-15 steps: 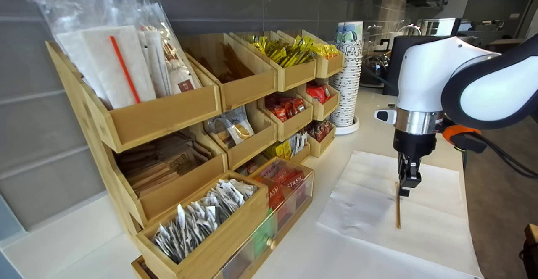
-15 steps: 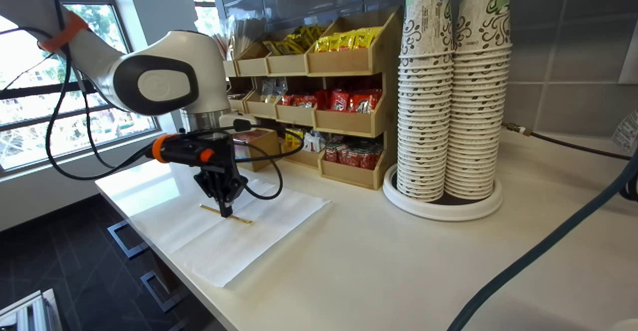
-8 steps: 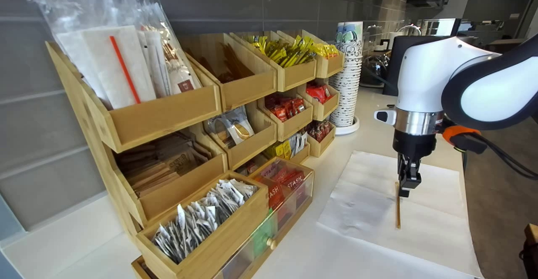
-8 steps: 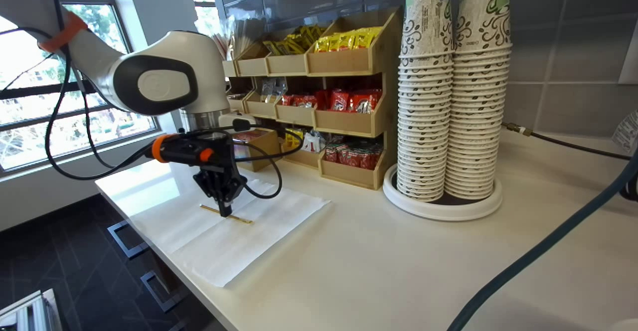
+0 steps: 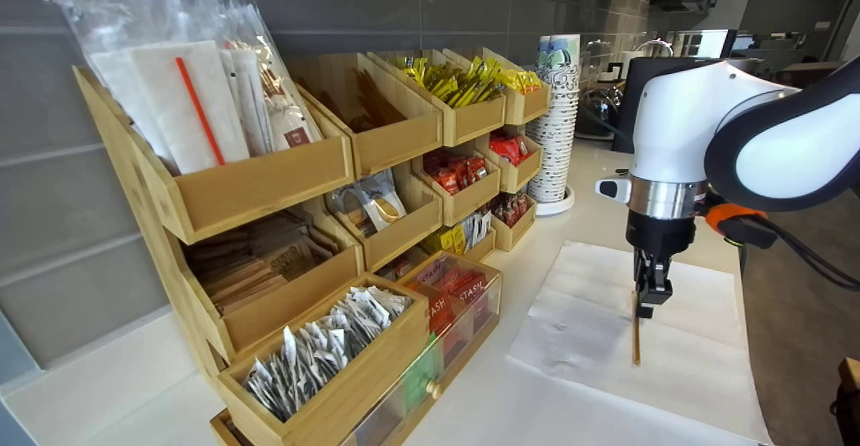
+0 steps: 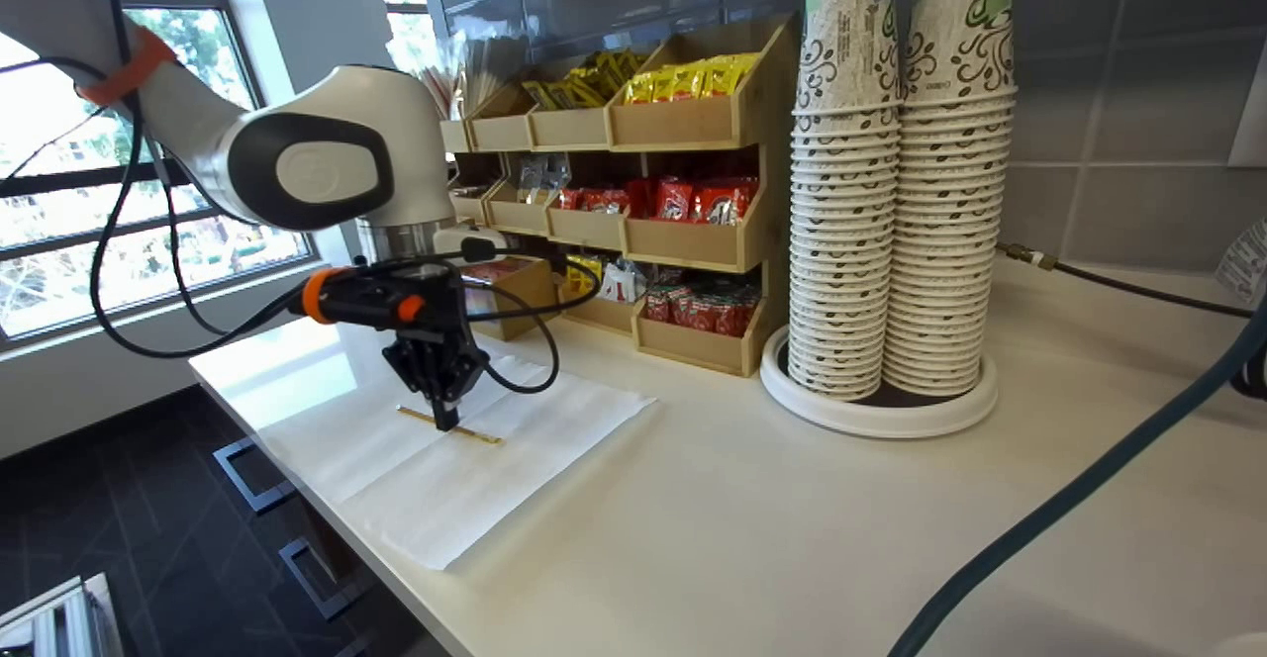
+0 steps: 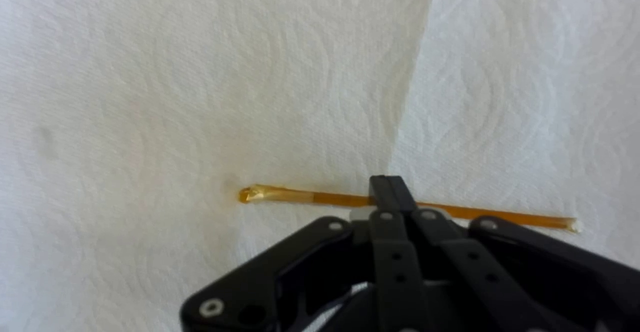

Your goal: Press on the brown object

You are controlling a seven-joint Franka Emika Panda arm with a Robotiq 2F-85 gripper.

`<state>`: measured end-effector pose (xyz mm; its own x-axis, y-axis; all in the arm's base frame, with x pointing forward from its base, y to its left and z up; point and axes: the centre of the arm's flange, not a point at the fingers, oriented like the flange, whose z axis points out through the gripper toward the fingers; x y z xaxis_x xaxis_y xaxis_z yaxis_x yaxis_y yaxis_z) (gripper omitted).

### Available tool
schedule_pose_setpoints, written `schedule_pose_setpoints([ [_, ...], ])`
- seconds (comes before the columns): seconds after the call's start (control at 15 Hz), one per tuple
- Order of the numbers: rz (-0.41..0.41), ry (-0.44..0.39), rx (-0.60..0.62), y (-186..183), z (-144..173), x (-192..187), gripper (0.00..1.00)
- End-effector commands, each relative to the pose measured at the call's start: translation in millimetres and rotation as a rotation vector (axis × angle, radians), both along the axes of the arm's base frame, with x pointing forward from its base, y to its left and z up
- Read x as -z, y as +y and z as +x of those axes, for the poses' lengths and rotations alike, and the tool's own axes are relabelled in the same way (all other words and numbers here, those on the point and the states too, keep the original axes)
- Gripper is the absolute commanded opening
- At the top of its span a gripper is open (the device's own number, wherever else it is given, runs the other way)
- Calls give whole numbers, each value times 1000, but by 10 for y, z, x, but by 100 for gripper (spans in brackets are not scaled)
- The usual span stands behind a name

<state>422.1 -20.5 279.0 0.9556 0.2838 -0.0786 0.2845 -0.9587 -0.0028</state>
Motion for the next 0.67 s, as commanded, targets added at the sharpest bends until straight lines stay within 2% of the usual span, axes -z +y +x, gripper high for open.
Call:
schedule_pose_setpoints([
  [0.0, 8, -3, -3, 11, 69, 85, 0],
  [0.33, 9, -29, 4, -29, 120, 78, 0],
  [0.6, 2, -13, 8, -58, 150, 131, 0],
])
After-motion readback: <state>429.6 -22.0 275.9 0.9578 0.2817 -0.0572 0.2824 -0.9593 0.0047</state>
